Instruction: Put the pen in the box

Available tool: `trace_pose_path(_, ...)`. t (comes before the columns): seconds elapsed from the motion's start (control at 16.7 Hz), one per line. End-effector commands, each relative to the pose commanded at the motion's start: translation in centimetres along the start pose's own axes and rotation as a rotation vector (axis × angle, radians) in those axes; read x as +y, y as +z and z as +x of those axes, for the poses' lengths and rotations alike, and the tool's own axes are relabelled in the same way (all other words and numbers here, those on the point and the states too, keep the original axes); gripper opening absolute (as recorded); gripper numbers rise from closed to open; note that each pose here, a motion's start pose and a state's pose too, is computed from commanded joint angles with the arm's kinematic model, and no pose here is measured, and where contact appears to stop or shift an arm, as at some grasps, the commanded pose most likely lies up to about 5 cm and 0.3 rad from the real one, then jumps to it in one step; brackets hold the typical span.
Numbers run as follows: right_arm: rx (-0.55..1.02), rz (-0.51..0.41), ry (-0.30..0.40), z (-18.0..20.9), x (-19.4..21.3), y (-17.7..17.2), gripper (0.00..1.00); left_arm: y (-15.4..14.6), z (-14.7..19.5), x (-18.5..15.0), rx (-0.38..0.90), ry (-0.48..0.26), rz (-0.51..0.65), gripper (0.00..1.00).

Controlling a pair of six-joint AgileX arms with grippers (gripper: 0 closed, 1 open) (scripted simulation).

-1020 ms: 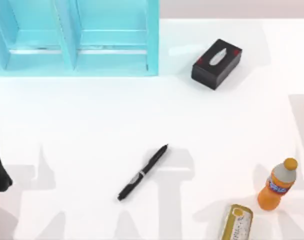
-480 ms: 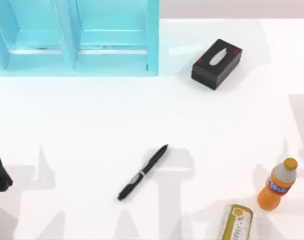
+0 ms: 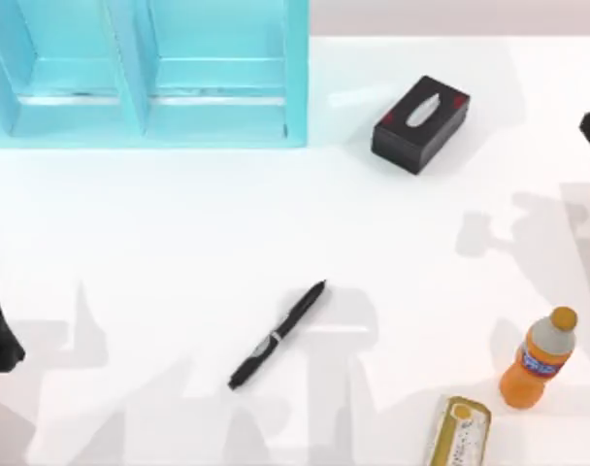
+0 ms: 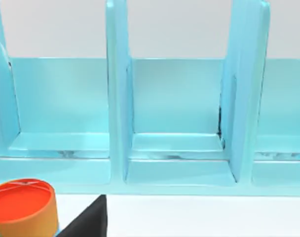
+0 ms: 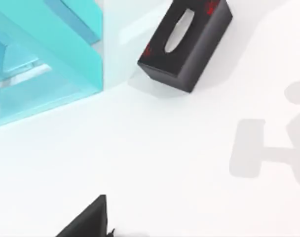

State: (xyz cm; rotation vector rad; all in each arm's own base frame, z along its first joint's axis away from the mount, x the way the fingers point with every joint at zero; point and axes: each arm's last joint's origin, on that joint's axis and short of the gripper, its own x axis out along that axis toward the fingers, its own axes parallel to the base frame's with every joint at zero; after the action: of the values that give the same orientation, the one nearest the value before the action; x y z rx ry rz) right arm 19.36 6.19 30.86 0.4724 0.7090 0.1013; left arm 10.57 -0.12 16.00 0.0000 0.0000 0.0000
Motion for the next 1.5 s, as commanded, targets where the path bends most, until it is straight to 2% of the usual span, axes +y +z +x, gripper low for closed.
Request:
trace_pose_path(0.24,0.27,0.152,-0.109,5.3,6.8,3.0,1.0,0.0,0.0,0.0,0.0,0.0,0.0,1.0)
trace_pose_path(0.42,0.437,0.237,-0.24,10.6,11.9,2.6,1.0,0.0,0.0,0.0,0.0,0.0,0.0,1.0)
trace_pose_path(0.72,0.613,0.312,-0.494,18.7,18.4,-2.6,1.0,0.0,0.0,0.0,0.0,0.0,0.0,1.0)
trace_pose_path(1.02,0.67,0.327,-0.693,23.5,21.3,-9.0,1.0,0.0,0.0,0.0,0.0,0.0,0.0,1.0)
trace_pose_path(1.2,0.675,0.326,-0.747,24.5,21.8,-10.9,1.0,0.0,0.0,0.0,0.0,0.0,0.0,1.0)
trace_pose_path(1.5,0.676,0.326,-0.752,24.6,21.8,-11.1,1.0,0.0,0.0,0.0,0.0,0.0,0.0,1.0)
